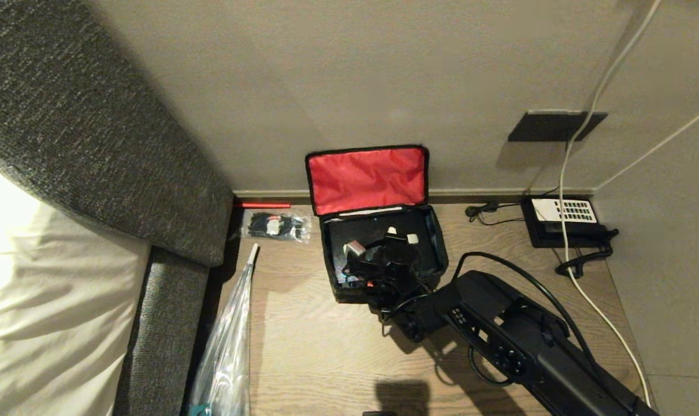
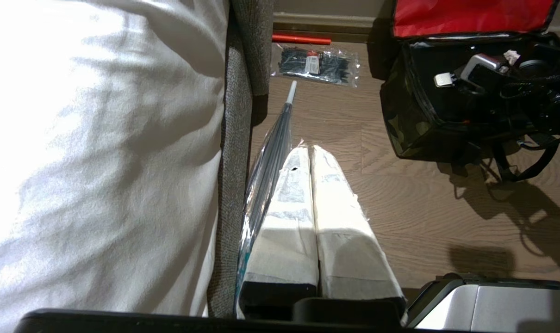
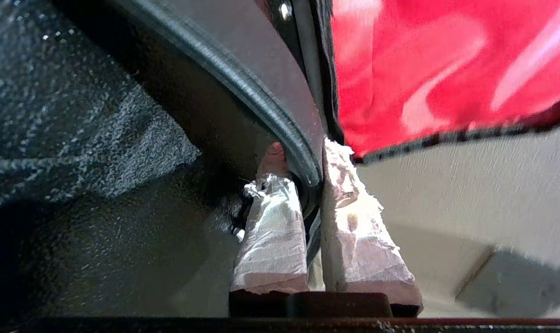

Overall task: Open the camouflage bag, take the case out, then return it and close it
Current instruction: Lift the black box

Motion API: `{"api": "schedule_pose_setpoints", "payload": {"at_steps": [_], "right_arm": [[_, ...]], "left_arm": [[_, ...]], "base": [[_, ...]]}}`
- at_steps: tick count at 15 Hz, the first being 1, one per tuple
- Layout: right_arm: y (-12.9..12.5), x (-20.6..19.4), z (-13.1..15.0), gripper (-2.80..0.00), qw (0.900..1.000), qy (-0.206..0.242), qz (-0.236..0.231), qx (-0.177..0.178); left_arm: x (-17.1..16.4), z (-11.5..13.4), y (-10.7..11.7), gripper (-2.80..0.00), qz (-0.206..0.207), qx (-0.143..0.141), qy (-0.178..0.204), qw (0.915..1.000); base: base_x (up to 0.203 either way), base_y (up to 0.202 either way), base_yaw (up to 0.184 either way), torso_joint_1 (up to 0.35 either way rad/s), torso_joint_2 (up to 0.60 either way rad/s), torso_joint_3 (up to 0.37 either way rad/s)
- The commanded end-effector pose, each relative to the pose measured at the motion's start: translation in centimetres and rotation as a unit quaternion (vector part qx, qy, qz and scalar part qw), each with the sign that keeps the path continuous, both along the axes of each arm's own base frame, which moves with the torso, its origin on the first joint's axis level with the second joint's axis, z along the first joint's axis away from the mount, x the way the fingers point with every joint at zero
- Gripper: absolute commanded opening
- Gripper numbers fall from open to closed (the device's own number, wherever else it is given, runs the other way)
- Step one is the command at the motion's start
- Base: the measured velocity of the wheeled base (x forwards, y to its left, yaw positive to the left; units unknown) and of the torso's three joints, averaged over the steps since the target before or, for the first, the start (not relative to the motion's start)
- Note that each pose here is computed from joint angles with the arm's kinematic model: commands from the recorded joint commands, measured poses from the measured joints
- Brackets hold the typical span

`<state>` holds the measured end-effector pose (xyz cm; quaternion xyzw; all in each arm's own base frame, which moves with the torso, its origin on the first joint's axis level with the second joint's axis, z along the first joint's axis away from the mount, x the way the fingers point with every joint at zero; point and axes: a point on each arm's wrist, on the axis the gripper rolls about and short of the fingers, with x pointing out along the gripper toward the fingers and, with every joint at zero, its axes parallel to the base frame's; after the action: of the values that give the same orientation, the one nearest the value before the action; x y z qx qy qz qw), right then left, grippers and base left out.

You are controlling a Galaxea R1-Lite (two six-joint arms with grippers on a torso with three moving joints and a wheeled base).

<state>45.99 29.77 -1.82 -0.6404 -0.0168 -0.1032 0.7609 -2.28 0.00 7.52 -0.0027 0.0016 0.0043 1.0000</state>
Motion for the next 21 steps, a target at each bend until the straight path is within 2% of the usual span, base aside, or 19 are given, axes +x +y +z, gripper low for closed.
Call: {"api": "schedule_pose_setpoints", "payload": {"at_steps": [1,3,4,7,10,14,17,21], "right_arm": [[0.3,-0.4,0.8,-2.80,0.999,-0.009,-0.027,0.026],[1.9,-2.2,0.9,-2.80,0.996,-0.002,-0.072,0.059],[2.8,-3.2,1.9,-2.80,0.994,-0.005,-0.078,0.074],[4.9,-5.0,3.7,-2.80,0.994,-0.017,-0.062,0.093],[4.9,-5.2,4.9,-2.80,0.993,-0.022,-0.059,0.101],[4.9,-5.8,8.1,-2.80,0.989,-0.036,-0.071,0.123],[5.2,-6.7,10.4,-2.80,0.987,-0.050,-0.063,0.140],[5.4,-7.4,11.8,-2.80,0.983,-0.057,-0.050,0.169]], "left_arm": [[0.0,-0.1,0.0,-2.80,0.001,0.000,0.000,1.0000],[0.0,-0.1,0.0,-2.80,0.000,0.000,0.001,1.0000],[0.0,-0.1,0.0,-2.80,0.000,0.000,0.001,1.0000],[0.0,-0.1,0.0,-2.80,0.001,0.000,0.000,1.0000],[0.0,-0.1,0.0,-2.80,0.001,0.000,0.001,1.0000],[0.0,-0.1,0.0,-2.80,0.001,0.000,0.000,1.0000],[0.0,-0.1,0.0,-2.80,0.000,0.000,0.001,1.0000],[0.0,-0.1,0.0,-2.80,0.000,0.000,0.000,1.0000]], "base": [[0.000,0.000,0.000,0.000,0.00,0.000],[0.000,0.000,0.000,0.000,0.00,0.000],[0.000,0.000,0.000,0.000,0.00,0.000],[0.000,0.000,0.000,0.000,0.00,0.000],[0.000,0.000,0.000,0.000,0.00,0.000],[0.000,0.000,0.000,0.000,0.00,0.000],[0.000,0.000,0.000,0.000,0.00,0.000],[0.000,0.000,0.000,0.000,0.00,0.000]]}}
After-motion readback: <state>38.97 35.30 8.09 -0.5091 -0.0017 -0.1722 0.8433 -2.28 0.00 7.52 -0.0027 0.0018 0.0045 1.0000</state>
